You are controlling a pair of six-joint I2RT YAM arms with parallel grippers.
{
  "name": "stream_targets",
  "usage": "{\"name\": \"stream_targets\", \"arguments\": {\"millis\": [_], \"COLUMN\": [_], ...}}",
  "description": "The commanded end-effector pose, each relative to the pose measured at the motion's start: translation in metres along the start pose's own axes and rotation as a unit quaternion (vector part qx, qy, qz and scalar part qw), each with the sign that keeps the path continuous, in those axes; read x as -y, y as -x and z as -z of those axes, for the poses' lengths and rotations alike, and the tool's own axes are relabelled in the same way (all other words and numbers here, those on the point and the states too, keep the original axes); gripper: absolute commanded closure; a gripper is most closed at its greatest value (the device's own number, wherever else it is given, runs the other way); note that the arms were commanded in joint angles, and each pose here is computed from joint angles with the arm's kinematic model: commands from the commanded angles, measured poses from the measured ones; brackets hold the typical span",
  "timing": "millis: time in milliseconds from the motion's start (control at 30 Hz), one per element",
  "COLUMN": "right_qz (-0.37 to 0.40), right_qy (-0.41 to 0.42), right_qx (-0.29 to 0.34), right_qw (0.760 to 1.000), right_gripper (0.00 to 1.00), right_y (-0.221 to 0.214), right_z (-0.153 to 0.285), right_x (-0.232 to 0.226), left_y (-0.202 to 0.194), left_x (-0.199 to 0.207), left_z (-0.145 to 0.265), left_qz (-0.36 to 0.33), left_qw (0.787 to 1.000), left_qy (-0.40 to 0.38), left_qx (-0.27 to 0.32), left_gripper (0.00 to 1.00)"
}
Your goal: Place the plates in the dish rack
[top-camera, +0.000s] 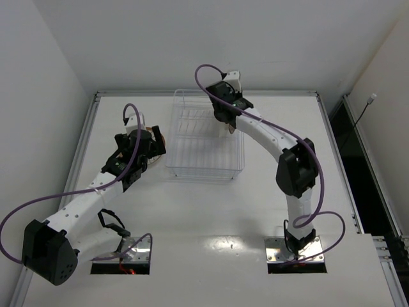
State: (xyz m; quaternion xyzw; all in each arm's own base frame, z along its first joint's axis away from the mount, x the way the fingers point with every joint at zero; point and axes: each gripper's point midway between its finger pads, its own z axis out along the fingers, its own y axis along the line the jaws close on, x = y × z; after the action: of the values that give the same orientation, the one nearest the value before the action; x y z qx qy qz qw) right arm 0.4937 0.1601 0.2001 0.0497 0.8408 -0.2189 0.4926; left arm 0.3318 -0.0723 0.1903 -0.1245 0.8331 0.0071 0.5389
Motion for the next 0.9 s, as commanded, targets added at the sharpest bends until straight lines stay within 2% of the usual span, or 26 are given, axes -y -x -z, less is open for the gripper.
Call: {"name": "stream_targets", "arguments": {"millis": [0,267,333,467,500,567,600,700,767,867], "right_qz": [0.021,0.026,0.025,0.01,0.005,-0.008,-0.029,-0.084,-0.112,-0.177], "right_qy": [-0.001,0.012,0.015,0.027,0.033,0.04,0.044,0.054,0.083,0.109], "right_qx": [0.007,-0.008,-0.012,-0.009,-0.007,-0.002,0.009,0.016,0.016,0.048], "right_qw": [1.0,1.0,1.0,1.0,0.999,0.999,0.999,0.995,0.99,0.977], "right_gripper": [1.0,0.99,0.96,0.7,0.57,0.47,0.38,0.19,0.15,0.04], "right_y": [-0.007,-0.025,-0.029,-0.019,-0.015,-0.006,0.008,0.025,0.026,0.055], "right_z": [0.006,0.008,0.007,0.017,0.02,0.028,0.037,0.057,0.065,0.093], "right_x": [-0.019,-0.034,-0.036,-0.03,-0.029,-0.023,-0.015,0.01,0.014,0.036], "left_y": [0.021,0.019,0.019,0.019,0.017,0.017,0.015,0.016,0.014,0.017], "left_x": [0.01,0.01,0.01,0.01,0.01,0.008,0.007,0.005,0.0,-0.002], "left_z": [0.003,0.002,0.002,-0.001,-0.003,-0.003,-0.005,-0.005,-0.006,-0.006], "left_qz": [0.01,0.003,0.003,0.004,0.001,-0.003,-0.006,-0.006,-0.008,-0.01], "left_qw": [0.999,1.0,1.0,1.0,1.0,1.0,1.0,1.0,1.0,0.999], "left_qy": [-0.016,-0.015,-0.015,-0.01,-0.009,-0.004,0.001,0.006,0.018,0.026], "left_qx": [0.025,0.022,0.022,0.023,0.02,0.022,0.02,0.022,0.023,0.03], "left_gripper": [0.0,0.0,0.0,0.0,0.0,0.0,0.0,0.0,0.0,0.0]}}
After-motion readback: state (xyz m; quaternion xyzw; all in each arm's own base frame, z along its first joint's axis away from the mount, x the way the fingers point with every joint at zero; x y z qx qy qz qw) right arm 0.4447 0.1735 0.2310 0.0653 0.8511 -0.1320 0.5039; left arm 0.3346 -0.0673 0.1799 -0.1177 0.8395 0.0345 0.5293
